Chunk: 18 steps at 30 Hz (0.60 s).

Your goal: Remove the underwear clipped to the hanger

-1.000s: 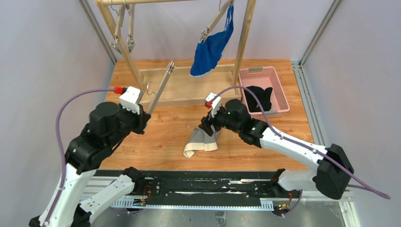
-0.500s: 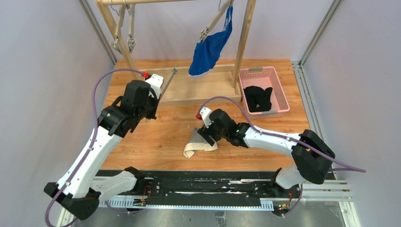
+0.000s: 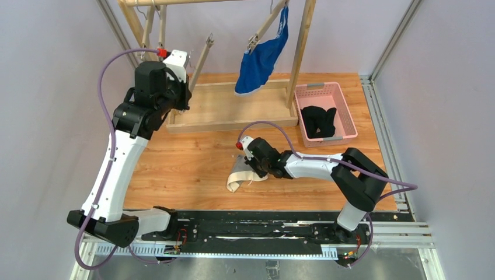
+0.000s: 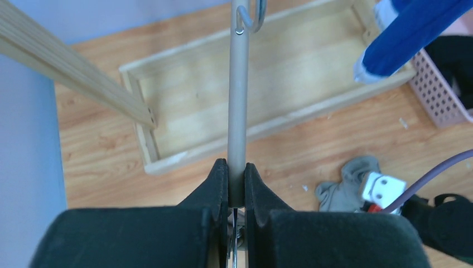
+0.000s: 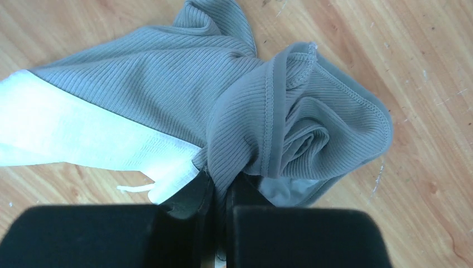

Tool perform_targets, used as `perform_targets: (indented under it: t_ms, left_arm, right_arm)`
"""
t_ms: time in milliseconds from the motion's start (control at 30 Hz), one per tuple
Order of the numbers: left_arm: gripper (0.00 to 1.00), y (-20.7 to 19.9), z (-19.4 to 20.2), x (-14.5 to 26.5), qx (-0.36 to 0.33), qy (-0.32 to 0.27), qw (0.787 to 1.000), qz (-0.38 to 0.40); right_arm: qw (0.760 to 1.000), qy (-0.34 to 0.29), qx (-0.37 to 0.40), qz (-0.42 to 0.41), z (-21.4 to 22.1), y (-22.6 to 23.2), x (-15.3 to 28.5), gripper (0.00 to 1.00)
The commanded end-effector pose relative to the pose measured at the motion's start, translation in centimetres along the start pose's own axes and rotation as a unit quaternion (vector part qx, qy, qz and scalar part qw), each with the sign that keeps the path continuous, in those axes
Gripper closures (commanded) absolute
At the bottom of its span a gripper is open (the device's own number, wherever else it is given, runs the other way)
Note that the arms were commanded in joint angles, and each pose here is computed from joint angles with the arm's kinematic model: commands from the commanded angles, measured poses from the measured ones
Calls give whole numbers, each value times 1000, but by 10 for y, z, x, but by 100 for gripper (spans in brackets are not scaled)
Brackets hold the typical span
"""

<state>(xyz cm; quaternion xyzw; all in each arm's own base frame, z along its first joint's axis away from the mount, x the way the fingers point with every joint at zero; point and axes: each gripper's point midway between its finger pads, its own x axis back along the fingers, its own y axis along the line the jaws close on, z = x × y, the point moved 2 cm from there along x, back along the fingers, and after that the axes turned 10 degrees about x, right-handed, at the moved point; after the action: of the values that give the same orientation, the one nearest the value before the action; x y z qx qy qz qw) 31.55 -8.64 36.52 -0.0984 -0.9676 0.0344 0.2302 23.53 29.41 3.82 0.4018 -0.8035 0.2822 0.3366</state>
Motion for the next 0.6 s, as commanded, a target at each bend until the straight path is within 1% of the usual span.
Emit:
perform_targets:
  t_ms: [0, 100, 200, 300, 400, 500, 567]
  left_arm:
    - [100, -10, -45, 8, 7, -64, 998, 26]
    - [100, -13, -59, 3, 11, -66, 997, 37]
    - [100, -15, -69, -8, 16, -62, 997, 45]
    - [100, -17, -82, -10, 16, -69, 996, 47]
    - [100, -16, -90, -10, 17, -76, 996, 46]
    - [100, -13, -96, -10, 24, -84, 995, 42]
    - [100, -10, -100, -10, 31, -90, 995, 42]
  right_arm:
    - [996, 80, 1, 26, 29, -5, 1, 99]
    - [996, 58, -3, 71, 11, -24, 22, 100]
    - [989, 46, -5, 144, -3, -51, 51, 99]
    - [974, 31, -20, 225, -14, -89, 85, 99]
    - [962, 2, -60, 268, -20, -123, 118, 99]
    - [947, -45, -99, 301, -28, -153, 151, 99]
    - [934, -72, -116, 330, -31, -175, 172, 100]
